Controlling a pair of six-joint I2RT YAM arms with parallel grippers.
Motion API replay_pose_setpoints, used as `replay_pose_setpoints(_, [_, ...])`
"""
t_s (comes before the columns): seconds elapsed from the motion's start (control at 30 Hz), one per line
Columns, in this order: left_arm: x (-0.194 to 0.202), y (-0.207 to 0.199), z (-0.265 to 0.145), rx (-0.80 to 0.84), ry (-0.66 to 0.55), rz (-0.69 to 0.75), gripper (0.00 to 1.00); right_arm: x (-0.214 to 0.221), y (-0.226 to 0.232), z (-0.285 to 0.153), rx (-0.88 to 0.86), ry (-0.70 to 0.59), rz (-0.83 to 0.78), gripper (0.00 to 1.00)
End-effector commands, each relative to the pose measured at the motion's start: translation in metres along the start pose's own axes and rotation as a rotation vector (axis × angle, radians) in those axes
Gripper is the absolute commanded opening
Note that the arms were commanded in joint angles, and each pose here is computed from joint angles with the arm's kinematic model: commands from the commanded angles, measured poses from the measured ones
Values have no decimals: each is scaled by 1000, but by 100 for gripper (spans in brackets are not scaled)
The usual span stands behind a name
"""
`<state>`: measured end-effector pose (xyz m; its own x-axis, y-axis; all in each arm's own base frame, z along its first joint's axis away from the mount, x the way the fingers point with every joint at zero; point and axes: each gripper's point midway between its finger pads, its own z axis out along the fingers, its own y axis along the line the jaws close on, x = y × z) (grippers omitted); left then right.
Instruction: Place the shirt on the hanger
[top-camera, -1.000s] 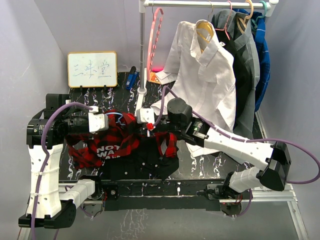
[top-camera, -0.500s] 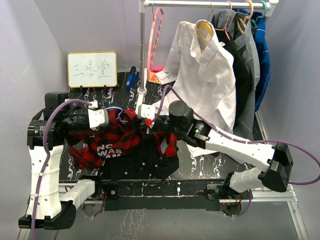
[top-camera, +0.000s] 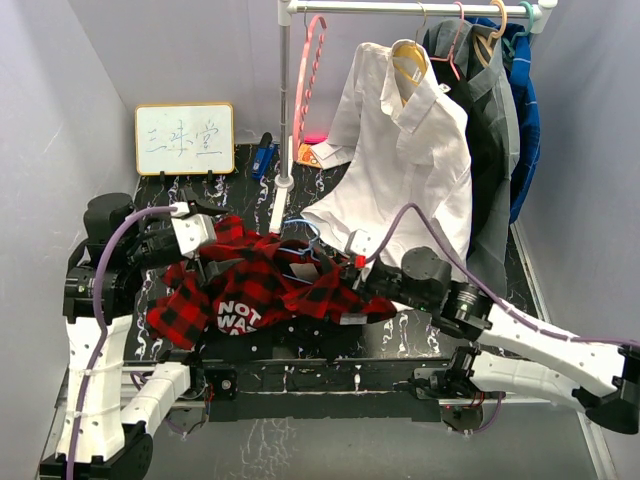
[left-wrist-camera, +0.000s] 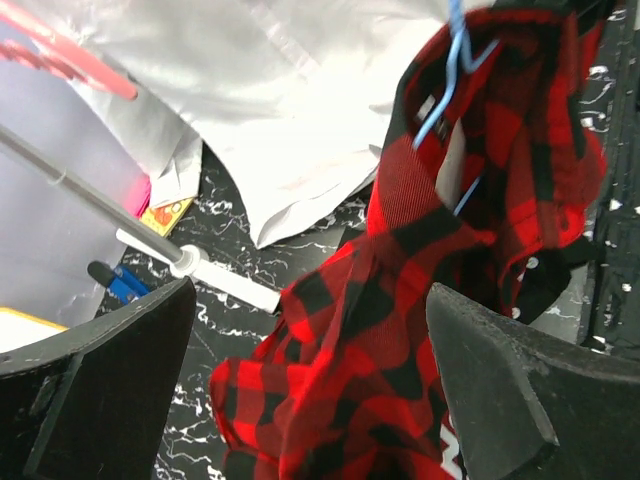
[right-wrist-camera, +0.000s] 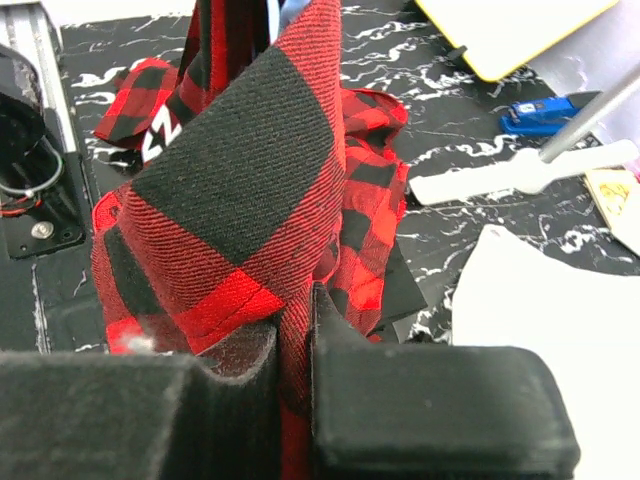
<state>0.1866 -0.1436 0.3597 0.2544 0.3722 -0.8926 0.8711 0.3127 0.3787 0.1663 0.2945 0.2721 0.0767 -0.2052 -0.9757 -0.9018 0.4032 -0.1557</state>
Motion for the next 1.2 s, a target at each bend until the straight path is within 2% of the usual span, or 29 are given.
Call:
replay_pose_setpoints(0.0, [32, 17, 5, -59, 98, -22, 98, -35, -22, -30, 141, -102, 61, 0])
replay_pose_setpoints(0.13, [66, 41, 5, -180, 215, -105, 98, -39, -38, -49, 239, -61, 101, 0])
replay_pose_setpoints(0.3, [64, 74, -5, -365, 270, -320, 98, -32, -73, -68, 484, 70, 242, 0])
replay_pose_setpoints(0.4, [67, 92, -13, -487, 298, -411, 98, -38, -88, -82, 595, 51, 308, 0])
replay_pose_setpoints(0.57, [80, 106, -23, -556, 410, -488, 98, -92, -122, -130, 801, -54, 361, 0])
replay_pose_setpoints(0.77, [65, 111, -31, -613, 359, -455, 98, -184, -162, -204, 1006, -166, 260, 0])
replay_pose_setpoints(0.97, [74, 116, -28, -620, 383, -473, 98, -266, -180, -227, 1045, -237, 125, 0])
replay_pose_setpoints(1.03, [73, 118, -28, -621, 380, -476, 98, -282, -180, -220, 1010, -237, 95, 0])
replay_pose_setpoints(1.1, [71, 119, -28, -624, 373, -482, 98, -280, -177, -198, 958, -200, 69, 0])
replay_pose_setpoints(1.17, [70, 120, -26, -624, 369, -488, 98, -261, -169, -169, 895, -140, 66, 0])
